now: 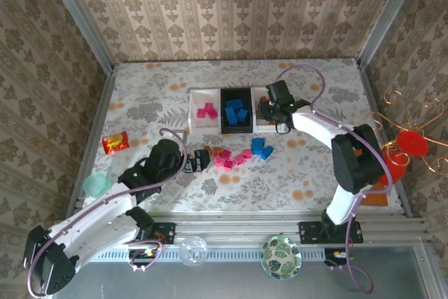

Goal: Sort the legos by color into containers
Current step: Place the lego in the container, then pick up the lego from the center of the table.

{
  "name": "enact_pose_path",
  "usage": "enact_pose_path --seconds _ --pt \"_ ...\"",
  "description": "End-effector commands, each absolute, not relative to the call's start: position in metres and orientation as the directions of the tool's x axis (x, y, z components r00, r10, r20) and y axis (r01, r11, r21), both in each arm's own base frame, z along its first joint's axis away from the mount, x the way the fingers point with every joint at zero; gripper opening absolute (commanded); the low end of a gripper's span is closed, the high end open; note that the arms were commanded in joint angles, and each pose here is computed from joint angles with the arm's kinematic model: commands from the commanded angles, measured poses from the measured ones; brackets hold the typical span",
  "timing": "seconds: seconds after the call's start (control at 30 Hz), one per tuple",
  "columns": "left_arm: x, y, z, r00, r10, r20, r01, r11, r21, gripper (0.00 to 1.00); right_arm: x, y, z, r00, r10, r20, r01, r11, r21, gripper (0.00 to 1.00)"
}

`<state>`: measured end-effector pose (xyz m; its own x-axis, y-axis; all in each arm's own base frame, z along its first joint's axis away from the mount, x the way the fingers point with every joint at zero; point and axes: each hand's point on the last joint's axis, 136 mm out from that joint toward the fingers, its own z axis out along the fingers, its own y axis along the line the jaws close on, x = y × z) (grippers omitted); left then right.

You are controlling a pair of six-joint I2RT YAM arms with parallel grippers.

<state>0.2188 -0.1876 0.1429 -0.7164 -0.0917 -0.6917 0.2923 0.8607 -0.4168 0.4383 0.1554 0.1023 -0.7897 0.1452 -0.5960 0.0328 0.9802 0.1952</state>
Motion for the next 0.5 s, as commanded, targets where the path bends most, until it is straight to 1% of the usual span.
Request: enact_pose_path --seconds 0.0,0.03,0.1,0.23,0.27,0.37,0.47 --pt "0.218 -0.186 0.130 -0.743 -0.072 -0.665 0.280 0.869 -0.408 1.00 0.449 0.159 0.121 -0.771 0.159 -0.617 0.036 0.978 0.207 0.67" --pt "0.220 -0.187 0.127 -0.749 -0.064 -0.659 0.280 0.871 -0.403 0.99 0.449 0.161 0.129 -0.760 0.162 -0.629 0.025 0.975 0.221 0.71" --pt "0.222 -0.190 0.122 -0.759 -0.037 -0.650 0.288 0.876 -0.386 0.97 0.444 0.167 0.142 -0.748 0.154 -0.646 -0.003 0.972 0.235 0.73" --pt "0.232 -0.200 0.106 -0.783 0.014 -0.622 0.292 0.891 -0.347 0.82 0.419 0.183 0.159 -0.724 0.109 -0.681 -0.073 0.970 0.233 0.74" --pt "0.236 -0.202 0.101 -0.790 0.022 -0.612 0.288 0.896 -0.338 0.80 0.411 0.188 0.161 -0.720 0.096 -0.688 -0.093 0.968 0.232 0.74" --pt "0.247 -0.213 0.088 -0.802 0.042 -0.596 0.289 0.900 -0.325 0.78 0.389 0.198 0.160 -0.712 0.063 -0.699 -0.129 0.967 0.219 0.74" --pt "0.261 -0.222 0.084 -0.794 0.047 -0.606 0.292 0.904 -0.312 0.75 0.371 0.203 0.159 -0.706 0.047 -0.707 -0.154 0.964 0.218 0.74"
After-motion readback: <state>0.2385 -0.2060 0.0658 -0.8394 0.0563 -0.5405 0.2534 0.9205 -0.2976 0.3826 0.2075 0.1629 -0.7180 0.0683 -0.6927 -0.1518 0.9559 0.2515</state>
